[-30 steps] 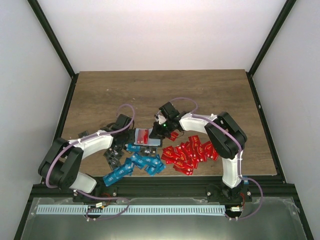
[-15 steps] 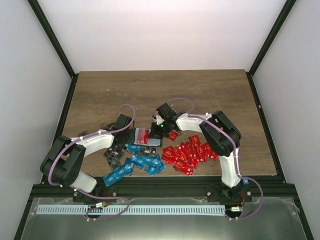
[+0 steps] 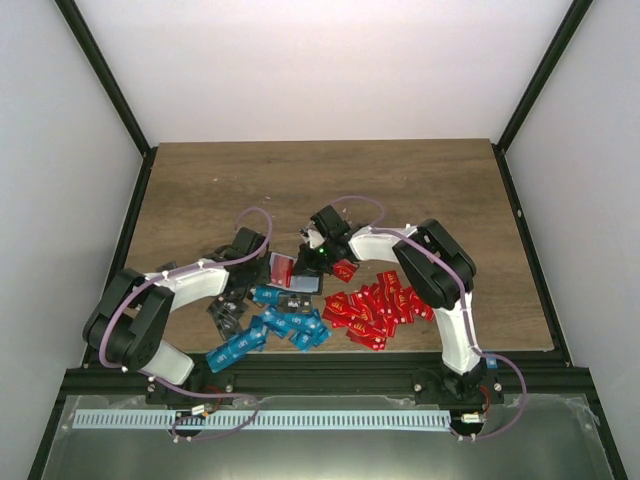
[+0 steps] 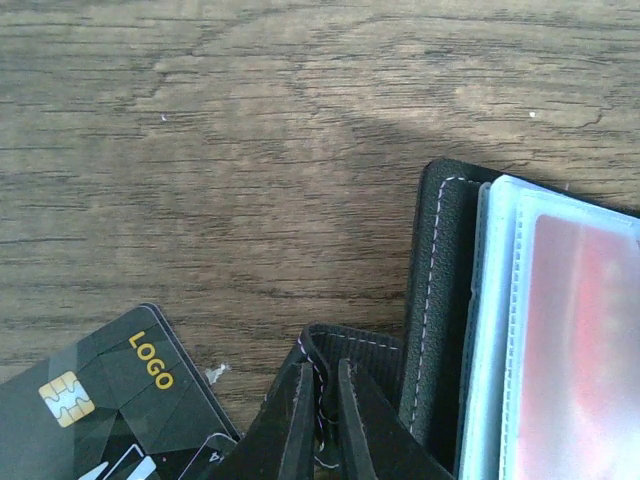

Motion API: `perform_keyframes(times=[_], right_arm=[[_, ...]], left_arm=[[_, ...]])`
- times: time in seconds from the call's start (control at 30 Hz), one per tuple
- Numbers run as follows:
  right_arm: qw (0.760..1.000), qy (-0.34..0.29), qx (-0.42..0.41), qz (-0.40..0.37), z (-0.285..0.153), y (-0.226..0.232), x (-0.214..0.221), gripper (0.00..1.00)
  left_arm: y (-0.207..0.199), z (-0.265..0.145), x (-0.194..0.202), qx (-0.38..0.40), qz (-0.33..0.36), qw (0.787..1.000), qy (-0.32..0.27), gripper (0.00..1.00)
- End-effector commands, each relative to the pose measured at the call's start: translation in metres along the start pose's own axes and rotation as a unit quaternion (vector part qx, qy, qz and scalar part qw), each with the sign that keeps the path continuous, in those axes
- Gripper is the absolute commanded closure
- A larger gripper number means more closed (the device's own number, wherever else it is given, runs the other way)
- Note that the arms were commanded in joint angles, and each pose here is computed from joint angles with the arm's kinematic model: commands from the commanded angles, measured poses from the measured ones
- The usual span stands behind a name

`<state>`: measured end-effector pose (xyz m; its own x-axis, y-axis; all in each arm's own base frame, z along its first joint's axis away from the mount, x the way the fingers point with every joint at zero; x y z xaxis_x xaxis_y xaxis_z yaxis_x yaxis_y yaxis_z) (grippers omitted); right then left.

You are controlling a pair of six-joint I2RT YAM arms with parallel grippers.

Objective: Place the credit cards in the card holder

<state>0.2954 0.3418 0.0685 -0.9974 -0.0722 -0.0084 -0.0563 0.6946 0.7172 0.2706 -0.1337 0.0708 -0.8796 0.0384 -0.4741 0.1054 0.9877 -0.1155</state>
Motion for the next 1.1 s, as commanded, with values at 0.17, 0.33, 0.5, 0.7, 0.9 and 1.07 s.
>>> perform_keyframes(times=[0.17, 0.33, 0.5, 0.7, 0.9, 1.07], right_arm=[[0.997, 0.025, -0.073, -0.023, 0.015, 0.025, -0.005, 0.99], [0.995, 0.024, -0.087, -0.038, 0.006, 0.035, -0.004, 0.99], [0.997, -0.004, -0.046, -0.059, -0.02, 0.039, 0.001, 0.99], [0.994, -0.071, 0.018, -0.079, -0.072, 0.034, 0.017, 0.98], [0.991, -0.099, 0.089, -0.028, -0.109, 0.002, 0.057, 0.84], [0.989, -0.088, 0.115, 0.021, -0.131, -0.027, 0.102, 0.75]], left_arm=[[0.002, 0.012, 0.02, 0.01, 0.014, 0.999, 0.047, 0.93], [0.001, 0.012, 0.019, 0.012, 0.014, 0.999, 0.048, 0.93], [0.003, 0.001, 0.009, -0.006, 0.005, 1.0, 0.029, 0.9], [0.004, -0.032, -0.013, -0.016, -0.005, 1.0, -0.016, 0.76], [-0.014, -0.064, -0.021, 0.034, 0.011, 0.998, -0.048, 0.67], [-0.065, -0.082, -0.01, 0.162, 0.069, 0.983, -0.046, 0.62]])
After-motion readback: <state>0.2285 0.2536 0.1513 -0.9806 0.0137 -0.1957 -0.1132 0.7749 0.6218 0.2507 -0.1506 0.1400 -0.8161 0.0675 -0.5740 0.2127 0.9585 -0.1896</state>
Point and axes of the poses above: each gripper's point midway between its finger pads, its own z axis out along the fingers, its own y axis along the line the jaws close on, x = y × z, the point moved 6 cm from there along -z, back along the fingers, and after that the axes turned 7 degrees about z, right-handed, at the moved point
